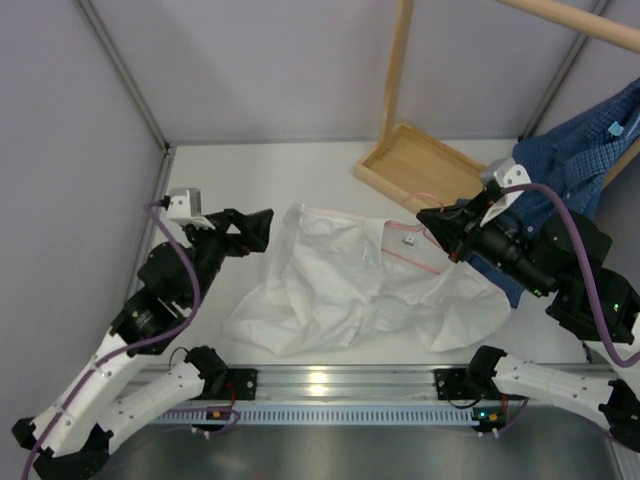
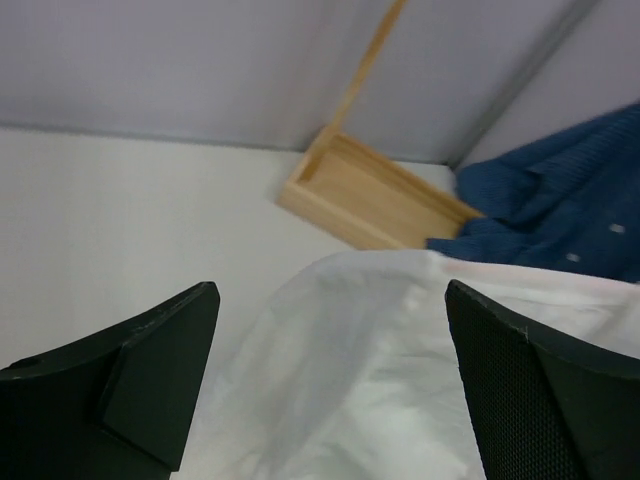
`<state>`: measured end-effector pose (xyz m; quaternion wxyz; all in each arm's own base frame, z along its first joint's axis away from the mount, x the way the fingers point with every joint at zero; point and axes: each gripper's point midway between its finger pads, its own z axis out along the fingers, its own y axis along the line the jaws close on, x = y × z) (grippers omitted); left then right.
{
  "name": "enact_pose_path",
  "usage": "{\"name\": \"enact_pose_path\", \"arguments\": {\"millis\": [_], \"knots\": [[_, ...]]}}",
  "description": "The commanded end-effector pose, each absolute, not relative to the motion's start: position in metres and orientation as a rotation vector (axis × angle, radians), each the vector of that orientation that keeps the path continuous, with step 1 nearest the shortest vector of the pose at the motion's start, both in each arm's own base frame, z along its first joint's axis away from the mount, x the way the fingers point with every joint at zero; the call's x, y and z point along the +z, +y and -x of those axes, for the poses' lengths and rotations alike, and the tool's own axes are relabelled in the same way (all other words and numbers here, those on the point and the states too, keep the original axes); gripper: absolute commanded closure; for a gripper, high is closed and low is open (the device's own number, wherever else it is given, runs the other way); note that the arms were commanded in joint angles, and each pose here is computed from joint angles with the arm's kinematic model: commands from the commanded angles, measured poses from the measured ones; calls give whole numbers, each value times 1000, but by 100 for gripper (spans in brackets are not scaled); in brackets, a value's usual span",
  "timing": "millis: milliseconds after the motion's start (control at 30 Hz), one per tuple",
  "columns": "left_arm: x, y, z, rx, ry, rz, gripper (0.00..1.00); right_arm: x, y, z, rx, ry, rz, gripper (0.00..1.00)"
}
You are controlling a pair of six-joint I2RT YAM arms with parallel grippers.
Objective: Place the shirt on the hanger
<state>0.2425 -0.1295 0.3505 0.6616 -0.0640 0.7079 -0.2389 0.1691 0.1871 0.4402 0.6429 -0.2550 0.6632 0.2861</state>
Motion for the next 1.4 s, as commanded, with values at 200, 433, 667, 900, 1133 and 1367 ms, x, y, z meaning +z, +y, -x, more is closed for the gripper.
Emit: {"name": "enact_pose_path", "arguments": {"millis": [200,433,667,900,1133,1367], "knots": [[428,-280,-147,-1103,1367,-1135,2,435,191,-139,772,1499,694,100],[416,-313,-114,-1328,1204,-1450,2,430,198,-117,862,1482,803,100],[378,-334,-106,-1335,1246,-1531,19,430,213,-108,918,1463,894,100],[357,-347,-120,-1296,1328,-1528,49,437,218,-104,956,1435,906,100],[351,-347,-118,-1301,1323,-1545,100,443,212,-106,945,1424,862,100],[359,-338,-103,-1327,1235,-1616,100,433,199,-106,908,1439,833,46]]}}
